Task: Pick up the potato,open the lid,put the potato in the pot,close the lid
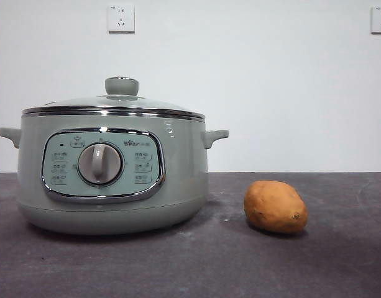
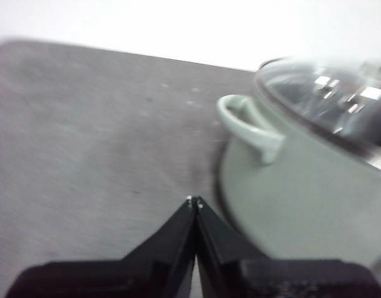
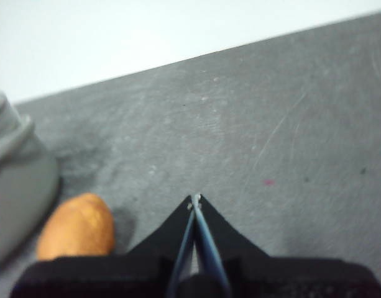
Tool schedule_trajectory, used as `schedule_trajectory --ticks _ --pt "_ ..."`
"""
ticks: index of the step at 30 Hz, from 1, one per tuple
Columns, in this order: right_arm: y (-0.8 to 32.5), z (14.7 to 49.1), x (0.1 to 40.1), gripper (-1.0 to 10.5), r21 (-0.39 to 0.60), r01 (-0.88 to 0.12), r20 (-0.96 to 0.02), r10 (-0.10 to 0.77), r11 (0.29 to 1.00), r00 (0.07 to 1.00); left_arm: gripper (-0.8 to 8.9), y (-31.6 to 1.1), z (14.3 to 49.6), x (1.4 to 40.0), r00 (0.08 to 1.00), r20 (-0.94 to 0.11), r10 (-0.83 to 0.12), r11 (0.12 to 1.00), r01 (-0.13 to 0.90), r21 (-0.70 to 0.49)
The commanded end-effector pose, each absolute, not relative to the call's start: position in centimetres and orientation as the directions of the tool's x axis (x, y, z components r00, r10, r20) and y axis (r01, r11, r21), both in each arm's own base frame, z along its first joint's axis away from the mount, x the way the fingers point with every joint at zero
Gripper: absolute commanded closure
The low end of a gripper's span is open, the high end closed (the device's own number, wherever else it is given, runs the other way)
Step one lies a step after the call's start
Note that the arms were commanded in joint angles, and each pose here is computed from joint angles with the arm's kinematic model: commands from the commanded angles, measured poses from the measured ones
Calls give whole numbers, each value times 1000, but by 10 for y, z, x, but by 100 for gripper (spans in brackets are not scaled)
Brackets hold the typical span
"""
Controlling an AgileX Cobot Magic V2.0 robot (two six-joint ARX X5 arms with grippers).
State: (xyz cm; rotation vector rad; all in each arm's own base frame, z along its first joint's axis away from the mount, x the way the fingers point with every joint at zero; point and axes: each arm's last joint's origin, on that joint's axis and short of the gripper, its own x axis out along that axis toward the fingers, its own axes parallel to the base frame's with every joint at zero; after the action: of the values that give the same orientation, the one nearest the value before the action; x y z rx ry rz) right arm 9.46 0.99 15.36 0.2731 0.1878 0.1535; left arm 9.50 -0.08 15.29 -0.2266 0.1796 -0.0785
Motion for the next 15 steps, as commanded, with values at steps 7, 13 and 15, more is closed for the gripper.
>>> schedule_trajectory --ticks 7,13,15 --pt "10 149 96 946 566 -50 -173 178 823 969 817 -2 149 96 973 -166 -159 873 61 -483" --pt "10 159 93 957 566 -57 -162 179 822 970 820 -4 159 94 965 -127 -228 862 139 -487" --pt "10 169 92 957 565 -62 -154 179 822 972 821 -4 168 92 967 -111 -230 862 149 -485"
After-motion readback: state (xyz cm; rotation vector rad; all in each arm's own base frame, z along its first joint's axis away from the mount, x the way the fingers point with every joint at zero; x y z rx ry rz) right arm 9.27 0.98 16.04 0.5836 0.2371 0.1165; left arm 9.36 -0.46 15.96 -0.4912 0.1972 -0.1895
